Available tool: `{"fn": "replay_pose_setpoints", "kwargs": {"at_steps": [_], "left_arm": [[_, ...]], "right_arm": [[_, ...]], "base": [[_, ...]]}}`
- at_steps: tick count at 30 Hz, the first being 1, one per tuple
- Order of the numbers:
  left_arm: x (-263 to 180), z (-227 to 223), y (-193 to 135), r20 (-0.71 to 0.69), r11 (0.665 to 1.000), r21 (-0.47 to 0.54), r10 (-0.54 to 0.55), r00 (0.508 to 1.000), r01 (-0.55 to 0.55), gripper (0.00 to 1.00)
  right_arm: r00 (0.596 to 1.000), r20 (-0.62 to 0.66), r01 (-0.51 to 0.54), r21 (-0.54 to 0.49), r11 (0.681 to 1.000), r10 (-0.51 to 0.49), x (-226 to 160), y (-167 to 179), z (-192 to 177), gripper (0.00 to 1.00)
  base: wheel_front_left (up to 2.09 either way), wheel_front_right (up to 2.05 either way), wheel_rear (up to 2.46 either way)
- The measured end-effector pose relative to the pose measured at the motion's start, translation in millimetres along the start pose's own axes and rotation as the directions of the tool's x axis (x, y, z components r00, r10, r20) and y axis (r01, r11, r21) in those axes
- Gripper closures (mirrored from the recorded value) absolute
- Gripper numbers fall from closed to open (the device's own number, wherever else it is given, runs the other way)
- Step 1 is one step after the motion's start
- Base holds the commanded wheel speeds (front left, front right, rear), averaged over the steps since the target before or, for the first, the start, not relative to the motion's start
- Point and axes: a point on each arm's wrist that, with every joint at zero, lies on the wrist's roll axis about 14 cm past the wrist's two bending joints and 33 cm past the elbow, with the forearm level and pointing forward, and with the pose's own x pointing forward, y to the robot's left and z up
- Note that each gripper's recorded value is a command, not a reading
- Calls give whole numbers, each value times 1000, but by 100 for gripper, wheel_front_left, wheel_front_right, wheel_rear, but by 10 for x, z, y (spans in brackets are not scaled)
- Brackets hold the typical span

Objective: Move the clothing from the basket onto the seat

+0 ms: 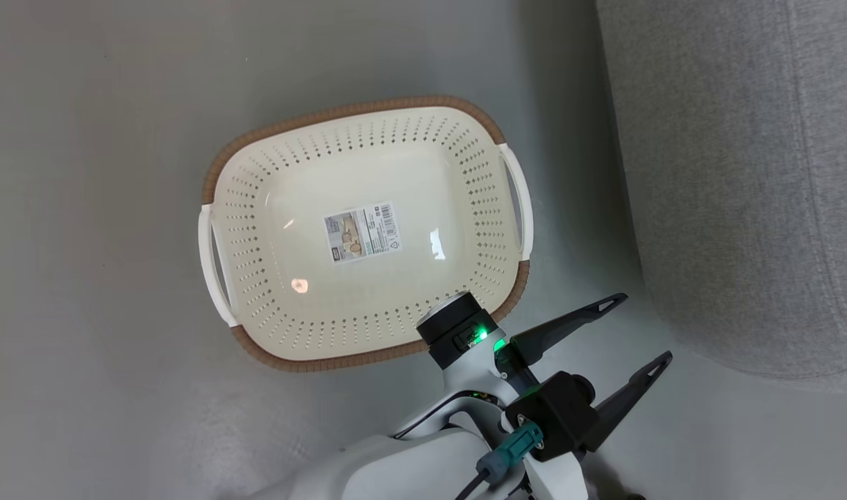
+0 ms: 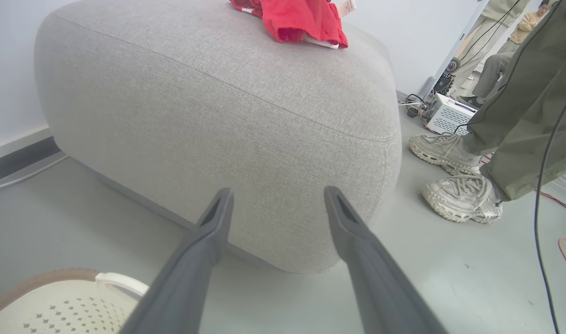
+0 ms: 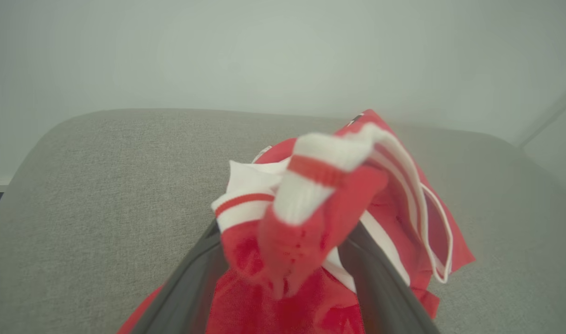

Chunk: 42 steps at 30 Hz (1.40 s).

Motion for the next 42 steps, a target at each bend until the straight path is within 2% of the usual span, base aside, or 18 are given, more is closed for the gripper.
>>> {"fn": "replay_pose_setpoints", "kwargs": {"at_steps": [5,15,22,29,32,35,38,39,42], "left_arm": [[1,147,-48,20,1000,29,6,1000,-6,0],[-85,559,-75,86,992,96,74,994,-82,0],[-307,764,-84,128,977,111,169,977,-183,0],[-595,927,34,172,944,144,272,947,-297,0],[-759,988,132,193,921,146,332,923,-362,0],[-987,1073,274,227,882,150,409,884,-447,0],[-1286,1101,428,245,830,165,489,837,-533,0],[-1479,1136,496,265,796,156,536,801,-584,0],[-1731,1205,560,299,748,146,590,750,-647,0]], "right_arm": [[997,-3,-74,3,997,74,-223,183,-35,0],[971,135,-205,50,977,197,-670,567,345,0],[910,288,-328,61,943,298,-1000,942,811,0],[833,402,-442,71,894,380,-1345,1294,1155,0],[811,428,-477,90,874,398,-1468,1417,1210,0],[795,448,-502,107,858,409,-1581,1513,1243,0],[784,456,-520,110,847,422,-1689,1606,1239,0],[776,464,-531,117,839,427,-1758,1666,1241,0],[770,461,-544,112,831,442,-1854,1745,1199,0]], "base": [[0,0,0],[0,0,0],[0,0,0],[0,0,0],[0,0,0],[0,0,0],[0,0,0],[0,0,0],[0,0,0]]}}
